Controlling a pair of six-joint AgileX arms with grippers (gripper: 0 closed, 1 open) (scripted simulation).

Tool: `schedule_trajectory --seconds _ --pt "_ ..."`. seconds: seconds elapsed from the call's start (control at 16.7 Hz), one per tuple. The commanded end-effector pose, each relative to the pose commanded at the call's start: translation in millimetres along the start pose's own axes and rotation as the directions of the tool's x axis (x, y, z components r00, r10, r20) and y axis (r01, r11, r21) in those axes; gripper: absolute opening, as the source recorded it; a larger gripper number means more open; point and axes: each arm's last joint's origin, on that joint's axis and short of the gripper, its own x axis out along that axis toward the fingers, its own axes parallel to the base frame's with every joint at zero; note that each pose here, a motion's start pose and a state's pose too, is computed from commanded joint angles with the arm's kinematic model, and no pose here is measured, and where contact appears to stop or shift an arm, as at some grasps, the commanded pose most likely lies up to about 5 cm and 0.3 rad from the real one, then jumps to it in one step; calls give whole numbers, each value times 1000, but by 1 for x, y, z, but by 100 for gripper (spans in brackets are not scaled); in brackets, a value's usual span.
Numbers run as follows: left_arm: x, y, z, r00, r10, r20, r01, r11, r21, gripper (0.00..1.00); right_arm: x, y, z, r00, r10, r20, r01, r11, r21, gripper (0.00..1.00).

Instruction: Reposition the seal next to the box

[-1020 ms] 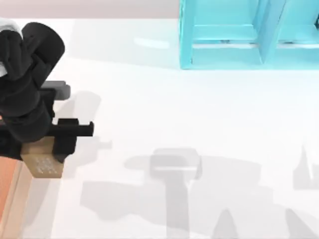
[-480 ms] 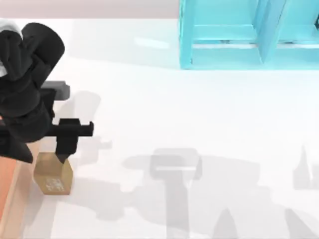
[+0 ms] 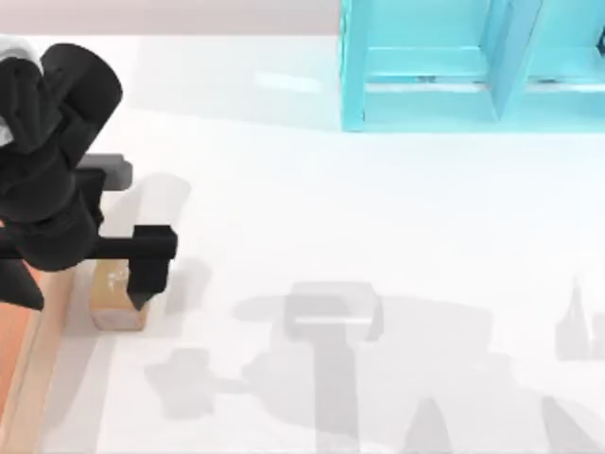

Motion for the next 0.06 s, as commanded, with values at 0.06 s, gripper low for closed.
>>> schedule_trajectory --seconds 0.06 --pt "0 0 0 1000 0 0 0 1000 0 100 0 0 0 1000 0 0 0 1000 0 100"
